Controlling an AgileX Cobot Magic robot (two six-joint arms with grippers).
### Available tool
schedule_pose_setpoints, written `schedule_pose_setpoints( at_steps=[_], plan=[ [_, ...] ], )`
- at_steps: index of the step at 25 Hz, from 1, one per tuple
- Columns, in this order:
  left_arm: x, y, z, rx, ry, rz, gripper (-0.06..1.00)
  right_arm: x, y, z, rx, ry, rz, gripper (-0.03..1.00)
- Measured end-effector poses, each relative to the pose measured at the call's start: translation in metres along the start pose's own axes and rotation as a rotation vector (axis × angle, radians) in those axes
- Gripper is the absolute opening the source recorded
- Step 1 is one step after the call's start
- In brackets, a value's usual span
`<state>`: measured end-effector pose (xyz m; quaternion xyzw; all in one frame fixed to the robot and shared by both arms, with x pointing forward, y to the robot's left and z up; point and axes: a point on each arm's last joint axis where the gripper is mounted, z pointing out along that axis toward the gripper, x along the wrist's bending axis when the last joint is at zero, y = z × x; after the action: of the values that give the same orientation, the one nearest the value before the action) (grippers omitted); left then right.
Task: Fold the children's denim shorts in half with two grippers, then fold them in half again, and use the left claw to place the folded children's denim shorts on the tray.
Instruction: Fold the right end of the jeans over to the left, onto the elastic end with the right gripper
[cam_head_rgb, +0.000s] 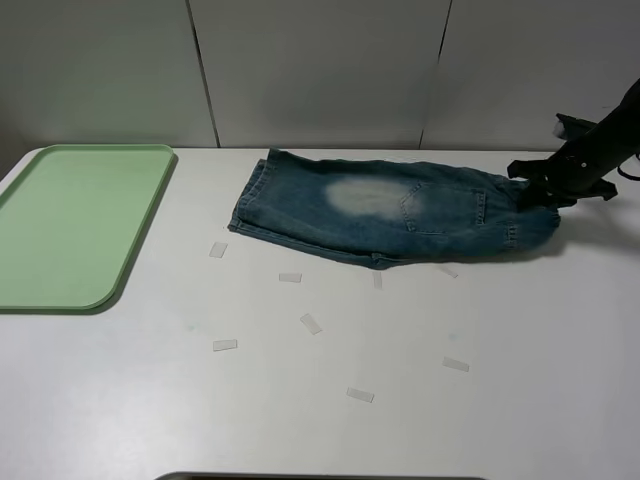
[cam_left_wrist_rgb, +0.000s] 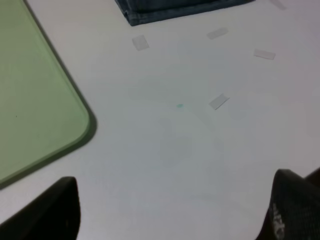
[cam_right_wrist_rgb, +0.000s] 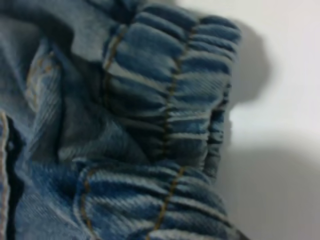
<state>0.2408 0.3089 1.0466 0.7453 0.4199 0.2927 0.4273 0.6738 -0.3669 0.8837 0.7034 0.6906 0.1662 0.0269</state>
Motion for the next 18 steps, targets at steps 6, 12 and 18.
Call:
schedule_pose_setpoints(
  at_steps=[6, 12, 18],
  plan=[
    [0.000, 0.000, 0.000, 0.000, 0.000, 0.000, 0.76, -0.023, -0.009, -0.043, 0.097, -0.199, -0.085, 0.06],
    [0.000, 0.000, 0.000, 0.000, 0.000, 0.000, 0.76, -0.042, -0.009, -0.089, 0.046, -0.417, 0.042, 0.06],
    [0.000, 0.000, 0.000, 0.000, 0.000, 0.000, 0.76, -0.009, -0.001, -0.099, -0.010, -0.420, 0.070, 0.06]
  ],
)
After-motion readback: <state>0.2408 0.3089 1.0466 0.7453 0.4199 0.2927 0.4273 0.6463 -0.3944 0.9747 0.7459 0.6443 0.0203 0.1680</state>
